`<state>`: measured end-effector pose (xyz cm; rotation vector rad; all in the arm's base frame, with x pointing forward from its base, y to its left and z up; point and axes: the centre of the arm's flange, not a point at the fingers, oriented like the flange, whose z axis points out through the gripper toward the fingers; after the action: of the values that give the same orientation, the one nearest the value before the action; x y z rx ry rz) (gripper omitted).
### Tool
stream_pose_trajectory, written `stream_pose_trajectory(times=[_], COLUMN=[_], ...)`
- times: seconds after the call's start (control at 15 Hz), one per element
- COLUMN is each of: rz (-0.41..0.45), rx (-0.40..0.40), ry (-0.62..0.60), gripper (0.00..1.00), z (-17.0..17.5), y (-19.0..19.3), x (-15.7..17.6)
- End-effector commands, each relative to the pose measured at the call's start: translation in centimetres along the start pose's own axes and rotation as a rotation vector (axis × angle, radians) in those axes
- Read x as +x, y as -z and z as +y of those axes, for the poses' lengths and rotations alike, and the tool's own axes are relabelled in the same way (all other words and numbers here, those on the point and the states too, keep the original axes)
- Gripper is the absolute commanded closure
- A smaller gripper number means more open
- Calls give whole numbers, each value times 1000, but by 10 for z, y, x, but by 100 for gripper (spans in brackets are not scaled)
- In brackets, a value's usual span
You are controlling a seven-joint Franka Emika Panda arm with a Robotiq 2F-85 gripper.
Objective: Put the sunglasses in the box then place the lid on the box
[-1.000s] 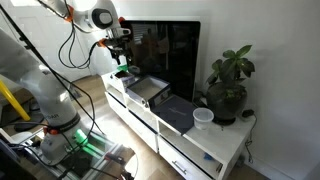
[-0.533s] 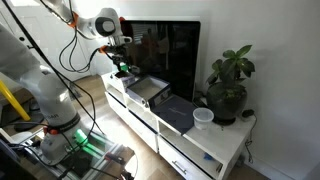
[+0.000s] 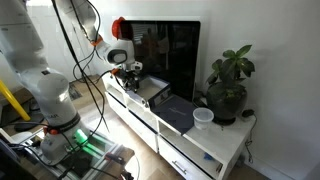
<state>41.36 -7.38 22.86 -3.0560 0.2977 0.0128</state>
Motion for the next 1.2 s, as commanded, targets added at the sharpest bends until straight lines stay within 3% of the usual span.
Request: stream_pose_trajectory(times=[0.0,0.67,1.13], rz=[-14,33,71], rx=[53,-14,-55], ry=[90,188,256], gripper=[0,0,0], z=[9,4,7], y=[-39,-86,-88], x=[17,40,54])
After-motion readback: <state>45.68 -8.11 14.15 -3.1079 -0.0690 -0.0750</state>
